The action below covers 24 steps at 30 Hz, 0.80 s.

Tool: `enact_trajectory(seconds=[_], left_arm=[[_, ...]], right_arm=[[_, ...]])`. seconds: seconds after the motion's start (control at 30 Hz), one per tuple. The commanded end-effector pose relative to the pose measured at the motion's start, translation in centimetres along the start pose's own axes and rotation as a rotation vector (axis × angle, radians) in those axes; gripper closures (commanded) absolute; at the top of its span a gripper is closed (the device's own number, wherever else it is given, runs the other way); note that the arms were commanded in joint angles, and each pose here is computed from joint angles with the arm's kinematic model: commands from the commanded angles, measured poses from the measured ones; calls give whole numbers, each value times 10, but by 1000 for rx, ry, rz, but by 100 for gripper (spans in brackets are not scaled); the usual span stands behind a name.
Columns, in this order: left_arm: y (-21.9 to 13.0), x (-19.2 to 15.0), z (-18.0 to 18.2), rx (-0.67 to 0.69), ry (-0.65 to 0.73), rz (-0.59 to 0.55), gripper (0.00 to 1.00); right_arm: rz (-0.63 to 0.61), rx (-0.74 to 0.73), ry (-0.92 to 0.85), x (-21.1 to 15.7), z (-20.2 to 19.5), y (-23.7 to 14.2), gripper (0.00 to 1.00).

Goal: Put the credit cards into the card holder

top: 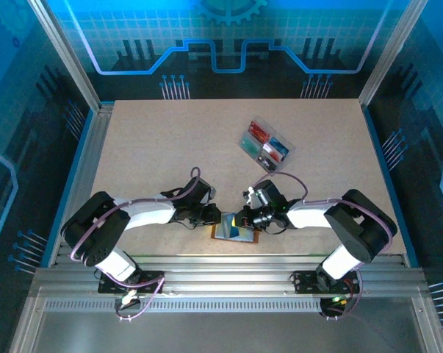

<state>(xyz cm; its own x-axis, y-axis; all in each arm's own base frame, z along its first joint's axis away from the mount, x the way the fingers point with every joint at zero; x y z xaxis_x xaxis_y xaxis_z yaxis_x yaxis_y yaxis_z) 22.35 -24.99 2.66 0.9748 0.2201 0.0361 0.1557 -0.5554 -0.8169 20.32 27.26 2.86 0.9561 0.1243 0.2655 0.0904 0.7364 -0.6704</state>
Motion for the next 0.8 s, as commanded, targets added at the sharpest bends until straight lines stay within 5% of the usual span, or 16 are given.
enact_trajectory(seconds=[0.0,0.77], left_arm=[[8,-24,27,83,-36,64,81],[13,-38,36,93,-51,70,81]], right_arm=[[-65,-98,41,-2,-16,7,100],[-91,-211,47,-8,-28,-3,100]])
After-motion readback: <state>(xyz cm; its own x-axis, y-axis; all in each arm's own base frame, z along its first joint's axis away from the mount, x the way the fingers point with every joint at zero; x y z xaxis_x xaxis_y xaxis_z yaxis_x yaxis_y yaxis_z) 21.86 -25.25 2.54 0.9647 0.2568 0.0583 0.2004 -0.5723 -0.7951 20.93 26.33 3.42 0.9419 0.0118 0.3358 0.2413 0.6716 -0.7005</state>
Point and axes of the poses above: each hand's point on the last joint's axis, 136 mm out from that joint toward the fingers, its own y axis out along the fingers, its own z axis along the line the jaws close on, x = y × z, the point moved 1 cm from there along -y, back along the fingers, and after that the axes turned 11 degrees about -y, right-handed, at the moved point
